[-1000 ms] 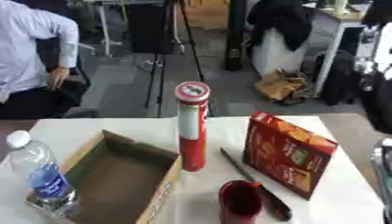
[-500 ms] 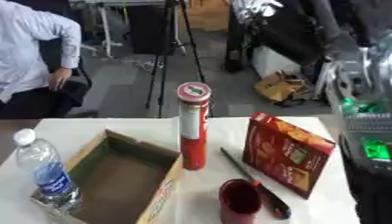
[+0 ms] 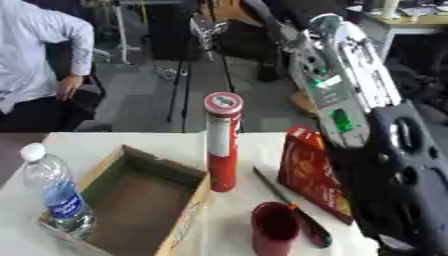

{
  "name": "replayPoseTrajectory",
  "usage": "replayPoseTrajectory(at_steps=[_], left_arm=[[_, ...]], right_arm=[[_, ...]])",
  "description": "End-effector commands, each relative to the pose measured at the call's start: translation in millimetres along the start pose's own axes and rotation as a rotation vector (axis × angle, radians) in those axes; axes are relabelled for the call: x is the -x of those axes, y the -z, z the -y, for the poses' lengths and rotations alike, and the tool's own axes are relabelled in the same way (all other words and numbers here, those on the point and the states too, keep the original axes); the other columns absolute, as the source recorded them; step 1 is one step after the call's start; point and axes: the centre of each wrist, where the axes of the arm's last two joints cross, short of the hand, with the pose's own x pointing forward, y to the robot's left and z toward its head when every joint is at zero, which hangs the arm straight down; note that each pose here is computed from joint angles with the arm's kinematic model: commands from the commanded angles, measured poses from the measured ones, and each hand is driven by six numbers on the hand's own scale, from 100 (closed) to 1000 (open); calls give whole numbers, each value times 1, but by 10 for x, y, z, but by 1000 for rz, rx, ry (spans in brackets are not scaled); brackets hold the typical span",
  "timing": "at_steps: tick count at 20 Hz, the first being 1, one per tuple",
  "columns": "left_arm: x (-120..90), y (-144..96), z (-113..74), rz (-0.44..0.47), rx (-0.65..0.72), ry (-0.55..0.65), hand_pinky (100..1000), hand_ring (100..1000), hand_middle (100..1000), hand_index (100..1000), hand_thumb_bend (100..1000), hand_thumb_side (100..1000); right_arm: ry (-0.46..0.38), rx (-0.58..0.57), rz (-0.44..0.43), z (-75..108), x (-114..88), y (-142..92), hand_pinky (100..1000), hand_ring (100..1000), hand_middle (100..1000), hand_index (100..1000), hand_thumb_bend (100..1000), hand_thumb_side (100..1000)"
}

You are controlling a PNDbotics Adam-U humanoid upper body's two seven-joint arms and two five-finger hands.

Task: Pick up objects on the table and place them in the box.

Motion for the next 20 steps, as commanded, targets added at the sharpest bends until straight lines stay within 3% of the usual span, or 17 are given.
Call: replayPoseTrajectory(at_steps=[1, 2, 3, 4, 5, 6, 7, 12, 20], left_arm=[[-44, 37, 11, 19, 9, -15, 783, 727, 723, 704, 100, 990], [-45, 38, 14, 19, 11, -17, 783, 727, 723, 704, 100, 990], [-45, 37, 16, 18, 12, -19, 782, 727, 724, 704, 100, 992], [-46, 36, 18, 18, 13, -21, 782, 727, 724, 704, 100, 992], [-47, 36, 21, 17, 14, -23, 782, 728, 724, 704, 100, 994], [-47, 35, 23, 17, 15, -25, 782, 728, 724, 704, 100, 994], [-48, 36, 26, 17, 15, -28, 782, 727, 724, 704, 100, 996], [-51, 37, 34, 16, 19, -34, 782, 728, 725, 704, 100, 998], [-55, 38, 46, 13, 31, -40, 782, 729, 726, 704, 100, 999]], right_arm=[[-23, -117, -11, -129, 11, 184, 924, 955, 956, 1000, 507, 1000], [-33, -140, -20, -170, 14, 217, 924, 955, 956, 1000, 507, 1000], [-41, -163, -43, -219, 28, 241, 978, 988, 977, 1000, 625, 1000], [-50, -180, -64, -260, 29, 265, 978, 988, 977, 1000, 625, 1000], [-46, -196, -89, -311, 36, 282, 1000, 1000, 1000, 1000, 747, 1000], [-37, -208, -112, -356, 38, 298, 1000, 1000, 1000, 1000, 747, 1000], [-15, -229, -140, -421, 52, 305, 1000, 1000, 1000, 1000, 817, 913], [90, -326, -233, -642, 134, 312, 1000, 1000, 1000, 1000, 841, 834], [109, -370, -311, -774, 222, 272, 1000, 1000, 1000, 1000, 850, 806]])
